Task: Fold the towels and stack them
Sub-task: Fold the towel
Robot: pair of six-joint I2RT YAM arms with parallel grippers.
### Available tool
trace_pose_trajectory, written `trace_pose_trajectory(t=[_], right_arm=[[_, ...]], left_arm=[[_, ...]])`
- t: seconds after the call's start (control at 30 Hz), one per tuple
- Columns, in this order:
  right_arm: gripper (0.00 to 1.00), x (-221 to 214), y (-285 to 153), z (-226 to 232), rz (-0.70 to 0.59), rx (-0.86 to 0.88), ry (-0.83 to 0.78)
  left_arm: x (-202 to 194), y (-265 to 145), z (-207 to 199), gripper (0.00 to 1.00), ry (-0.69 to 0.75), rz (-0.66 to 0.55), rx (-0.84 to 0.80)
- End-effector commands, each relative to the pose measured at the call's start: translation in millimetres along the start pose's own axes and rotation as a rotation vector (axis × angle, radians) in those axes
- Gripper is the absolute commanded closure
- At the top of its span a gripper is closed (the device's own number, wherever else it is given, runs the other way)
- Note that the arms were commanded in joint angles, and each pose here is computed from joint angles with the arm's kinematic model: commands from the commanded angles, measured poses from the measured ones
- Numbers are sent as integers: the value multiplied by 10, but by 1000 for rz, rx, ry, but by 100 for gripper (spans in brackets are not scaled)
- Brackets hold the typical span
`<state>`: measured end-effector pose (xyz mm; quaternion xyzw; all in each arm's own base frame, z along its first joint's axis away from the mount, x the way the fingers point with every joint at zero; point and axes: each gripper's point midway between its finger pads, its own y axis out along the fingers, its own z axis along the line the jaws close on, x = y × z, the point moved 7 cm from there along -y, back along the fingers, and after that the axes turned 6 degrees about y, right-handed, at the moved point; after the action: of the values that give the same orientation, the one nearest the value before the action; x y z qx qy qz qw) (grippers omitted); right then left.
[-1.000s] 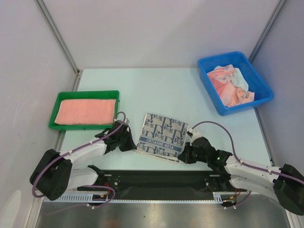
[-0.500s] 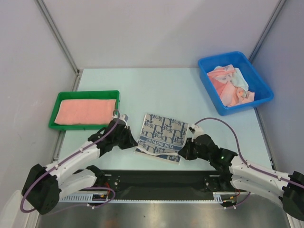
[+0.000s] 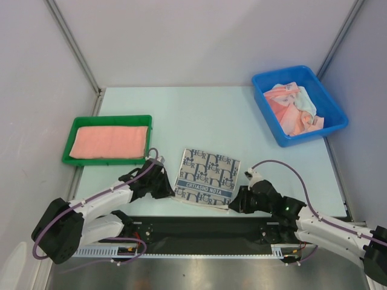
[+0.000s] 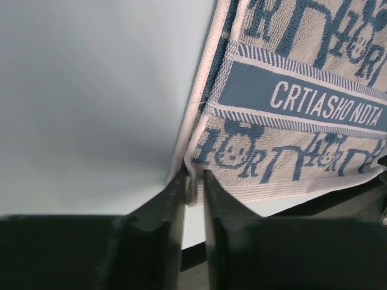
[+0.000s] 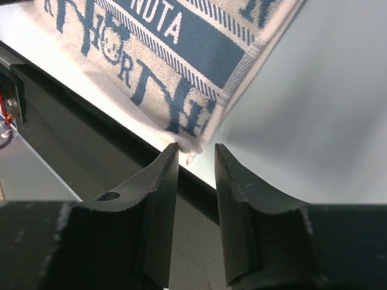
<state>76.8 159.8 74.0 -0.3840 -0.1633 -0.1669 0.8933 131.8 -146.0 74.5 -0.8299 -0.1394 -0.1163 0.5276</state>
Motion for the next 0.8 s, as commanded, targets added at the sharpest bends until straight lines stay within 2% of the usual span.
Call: trace_pose_trajectory(t=[0.0, 0.1, 0.17, 0.27, 0.43, 0.57, 0.67, 0.77], right_arm=[[64, 74, -91, 140, -18, 31, 33], [63, 168, -142, 254, -52, 62, 24], [66, 199, -126, 271, -59, 52, 13], [71, 200, -50, 310, -39, 67, 6], [73, 113, 97, 297, 15, 97, 29], [73, 65, 152, 237, 12, 90, 48], [73, 126, 101, 222, -8, 18, 42], [70, 371, -3, 297, -128, -73, 55]], left_arm=[[62, -64, 91, 73, 24, -25, 111], [116, -121, 60, 58, 23, -38, 123], [132, -144, 44, 55, 25, -35, 127], [200, -183, -15, 54, 36, -50, 115], [276, -183, -23, 50, 43, -60, 151], [363, -196, -30, 48, 55, -94, 181], [589, -246, -256, 48, 84, -164, 90], [821, -233, -525, 44, 127, -212, -29]])
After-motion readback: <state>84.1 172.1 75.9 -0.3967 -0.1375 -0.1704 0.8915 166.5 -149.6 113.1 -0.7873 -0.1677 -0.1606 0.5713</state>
